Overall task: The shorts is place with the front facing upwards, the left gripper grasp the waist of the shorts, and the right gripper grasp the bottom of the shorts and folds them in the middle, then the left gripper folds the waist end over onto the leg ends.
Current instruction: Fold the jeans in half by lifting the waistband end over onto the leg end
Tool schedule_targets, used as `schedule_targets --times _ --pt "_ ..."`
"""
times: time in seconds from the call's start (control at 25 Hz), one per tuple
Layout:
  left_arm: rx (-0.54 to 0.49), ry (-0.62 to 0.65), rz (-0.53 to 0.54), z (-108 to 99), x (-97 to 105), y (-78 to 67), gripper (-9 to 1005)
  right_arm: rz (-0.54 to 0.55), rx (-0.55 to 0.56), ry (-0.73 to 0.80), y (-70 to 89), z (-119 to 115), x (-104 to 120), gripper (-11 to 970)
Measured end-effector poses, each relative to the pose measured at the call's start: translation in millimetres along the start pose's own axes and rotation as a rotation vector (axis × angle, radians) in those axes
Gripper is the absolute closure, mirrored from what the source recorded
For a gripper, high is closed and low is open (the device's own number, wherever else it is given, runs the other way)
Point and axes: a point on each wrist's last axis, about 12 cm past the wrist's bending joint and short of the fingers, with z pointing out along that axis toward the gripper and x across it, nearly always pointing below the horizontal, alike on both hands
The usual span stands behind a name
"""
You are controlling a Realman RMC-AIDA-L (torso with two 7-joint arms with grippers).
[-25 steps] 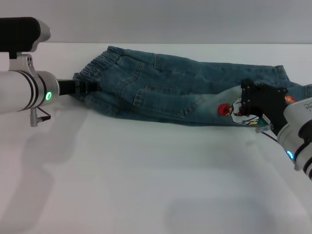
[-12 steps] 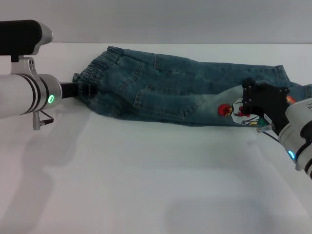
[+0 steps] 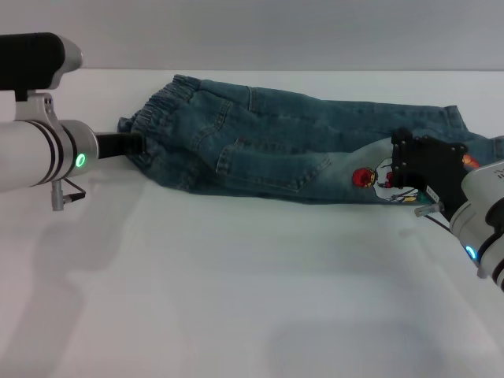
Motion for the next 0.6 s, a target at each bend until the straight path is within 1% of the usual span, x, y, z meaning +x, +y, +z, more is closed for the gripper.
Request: schedule_targets --times 0.12,0.2,0.24,0.36,0.44,0.6 --pt "0.001 -0.003 0.0 -1 -1 -0.2 766 0.002 0.001 0.0 0.0 0 0 959" --pt "0.001 -0.003 0.0 -1 -1 -0.2 869 0.005 0.001 0.0 0.0 0 0 959" --pt "0.008 -0.038 0.0 -9 -6 -0.8 920 0.007 0.001 0.0 0.0 0 0 959" --pt "0.011 -0.047 0.002 -13 -8 -1.2 938 0.009 0.001 0.0 0.0 0 0 959" --pt "0.02 -0.084 -0.001 -24 -14 -2.1 944 0.009 0.002 0.0 -0.3 0 0 959" --pt "0.021 -0.096 -0.007 -30 -15 -1.0 944 0.003 -0.001 -0.002 -0.5 1 -1 959"
